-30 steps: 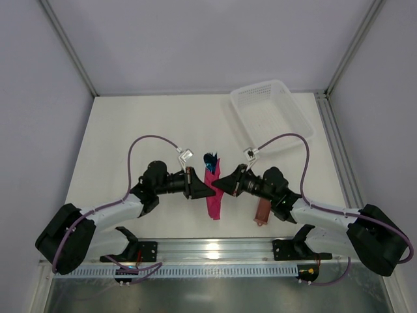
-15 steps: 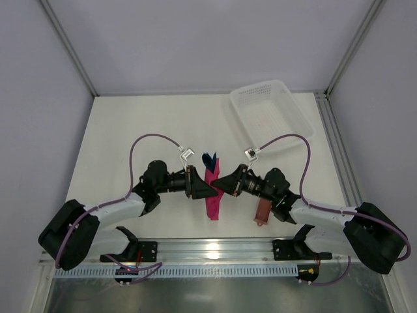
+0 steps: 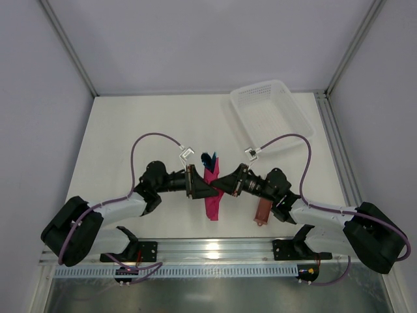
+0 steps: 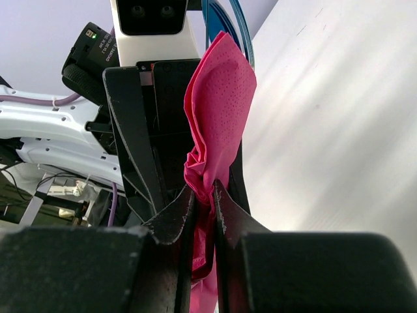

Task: Place the utensils on the paper napkin and roll it up
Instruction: Adjust the napkin.

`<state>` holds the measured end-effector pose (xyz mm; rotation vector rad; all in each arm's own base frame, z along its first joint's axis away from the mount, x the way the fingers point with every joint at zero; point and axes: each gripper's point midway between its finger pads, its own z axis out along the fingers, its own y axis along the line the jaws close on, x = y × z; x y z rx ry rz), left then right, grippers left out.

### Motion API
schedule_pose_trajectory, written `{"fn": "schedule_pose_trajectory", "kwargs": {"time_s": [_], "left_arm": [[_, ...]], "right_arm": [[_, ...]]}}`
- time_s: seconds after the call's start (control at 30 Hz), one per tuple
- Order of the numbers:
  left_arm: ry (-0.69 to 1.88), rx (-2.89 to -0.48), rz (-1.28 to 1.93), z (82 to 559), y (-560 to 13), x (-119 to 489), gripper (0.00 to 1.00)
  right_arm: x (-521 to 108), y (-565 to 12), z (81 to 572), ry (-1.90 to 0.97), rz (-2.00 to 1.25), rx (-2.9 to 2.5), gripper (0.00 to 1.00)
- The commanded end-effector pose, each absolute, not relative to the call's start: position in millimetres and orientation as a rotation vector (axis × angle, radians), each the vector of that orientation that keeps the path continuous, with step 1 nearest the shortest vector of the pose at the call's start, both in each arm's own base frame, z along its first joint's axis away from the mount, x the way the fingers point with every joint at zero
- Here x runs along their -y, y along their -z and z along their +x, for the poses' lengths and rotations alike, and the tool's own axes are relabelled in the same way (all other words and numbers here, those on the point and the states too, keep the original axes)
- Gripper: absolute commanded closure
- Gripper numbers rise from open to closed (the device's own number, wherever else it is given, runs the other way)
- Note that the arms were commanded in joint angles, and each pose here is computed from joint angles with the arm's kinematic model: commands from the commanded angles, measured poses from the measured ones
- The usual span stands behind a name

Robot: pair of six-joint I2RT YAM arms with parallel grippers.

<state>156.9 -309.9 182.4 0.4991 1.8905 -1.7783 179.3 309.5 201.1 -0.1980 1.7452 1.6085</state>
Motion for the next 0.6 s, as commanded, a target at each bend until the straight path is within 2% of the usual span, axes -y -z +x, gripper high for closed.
{"fn": "schedule_pose_trajectory", "kwargs": {"time_s": [0.0, 0.3, 0.57], "left_arm": [[1.802, -1.804, 0.556, 150.0, -196.3, 309.6, 0.52], [1.79, -1.792, 0.564, 146.0, -198.2, 305.6, 0.56], [1.732, -1.825, 0.541, 148.8, -192.1, 299.9, 0.51]], "right_arm": [[-310.4, -238.8, 177.3, -1.671, -0.224, -1.585, 0.96], [-308.8, -231.0, 173.7, -1.674, -0.23, -1.594, 0.96], [-308.7, -233.9, 172.1, -1.684, -0.232, -1.585, 0.96]]}}
